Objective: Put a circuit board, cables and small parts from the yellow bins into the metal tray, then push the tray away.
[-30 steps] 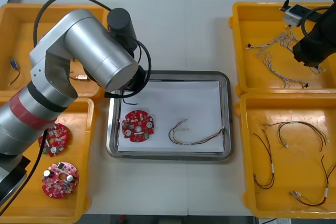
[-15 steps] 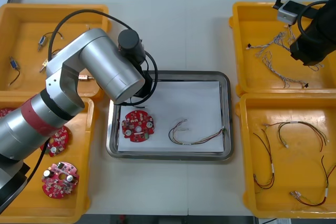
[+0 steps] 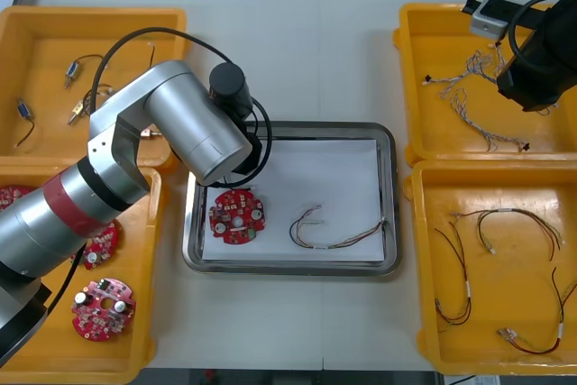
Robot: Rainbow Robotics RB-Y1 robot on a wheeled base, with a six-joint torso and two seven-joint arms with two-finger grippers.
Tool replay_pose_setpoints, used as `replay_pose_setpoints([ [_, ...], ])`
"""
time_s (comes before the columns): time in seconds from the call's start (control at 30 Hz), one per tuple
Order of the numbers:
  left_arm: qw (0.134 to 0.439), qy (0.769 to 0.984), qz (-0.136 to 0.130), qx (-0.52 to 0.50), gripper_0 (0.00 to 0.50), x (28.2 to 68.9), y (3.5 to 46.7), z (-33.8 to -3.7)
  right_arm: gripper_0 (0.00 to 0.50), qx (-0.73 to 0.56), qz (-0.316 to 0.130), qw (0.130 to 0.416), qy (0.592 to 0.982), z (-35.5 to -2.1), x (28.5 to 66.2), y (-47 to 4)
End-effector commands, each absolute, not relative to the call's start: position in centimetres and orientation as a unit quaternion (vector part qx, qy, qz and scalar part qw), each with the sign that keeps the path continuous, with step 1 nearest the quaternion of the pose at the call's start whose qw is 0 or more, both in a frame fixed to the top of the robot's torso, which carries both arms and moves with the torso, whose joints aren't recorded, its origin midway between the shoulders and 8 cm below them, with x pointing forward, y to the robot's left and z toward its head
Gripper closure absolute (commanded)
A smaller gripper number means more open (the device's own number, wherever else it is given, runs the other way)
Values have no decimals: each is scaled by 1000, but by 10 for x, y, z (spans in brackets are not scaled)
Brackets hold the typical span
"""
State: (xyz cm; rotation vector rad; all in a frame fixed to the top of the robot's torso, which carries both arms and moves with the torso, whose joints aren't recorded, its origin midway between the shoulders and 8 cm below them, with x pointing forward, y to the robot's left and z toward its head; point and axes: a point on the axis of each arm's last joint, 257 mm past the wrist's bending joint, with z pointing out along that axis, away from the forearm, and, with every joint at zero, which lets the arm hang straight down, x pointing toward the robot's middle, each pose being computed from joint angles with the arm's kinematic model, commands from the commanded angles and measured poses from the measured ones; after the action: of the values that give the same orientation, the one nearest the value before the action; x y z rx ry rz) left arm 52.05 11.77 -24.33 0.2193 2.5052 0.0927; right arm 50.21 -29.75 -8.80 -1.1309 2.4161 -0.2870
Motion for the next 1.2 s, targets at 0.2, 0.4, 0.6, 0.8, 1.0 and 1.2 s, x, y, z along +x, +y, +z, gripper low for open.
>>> replay_pose_setpoints([
  [0.2,308,949,13,73,500,516,99,-252,500,-429,-107,250,861,-69,503,-289],
  [0.4,309,948,14,73,276,516,99,-251,500,-429,-106,249,862,-69,502,-289],
  [0.6,314,946,14,78,69,519,98,-248,500,-429,-106,249,862,-69,502,-289],
  [0.8,318,945,9,74,0,524,100,-237,500,-429,-106,249,862,-69,502,-289],
  [1.0,305,950,-5,64,0,523,100,-214,500,-429,-106,249,862,-69,502,-289],
  [1.2,292,954,-19,60,0,516,103,-187,500,-429,-106,249,862,-69,502,-289],
])
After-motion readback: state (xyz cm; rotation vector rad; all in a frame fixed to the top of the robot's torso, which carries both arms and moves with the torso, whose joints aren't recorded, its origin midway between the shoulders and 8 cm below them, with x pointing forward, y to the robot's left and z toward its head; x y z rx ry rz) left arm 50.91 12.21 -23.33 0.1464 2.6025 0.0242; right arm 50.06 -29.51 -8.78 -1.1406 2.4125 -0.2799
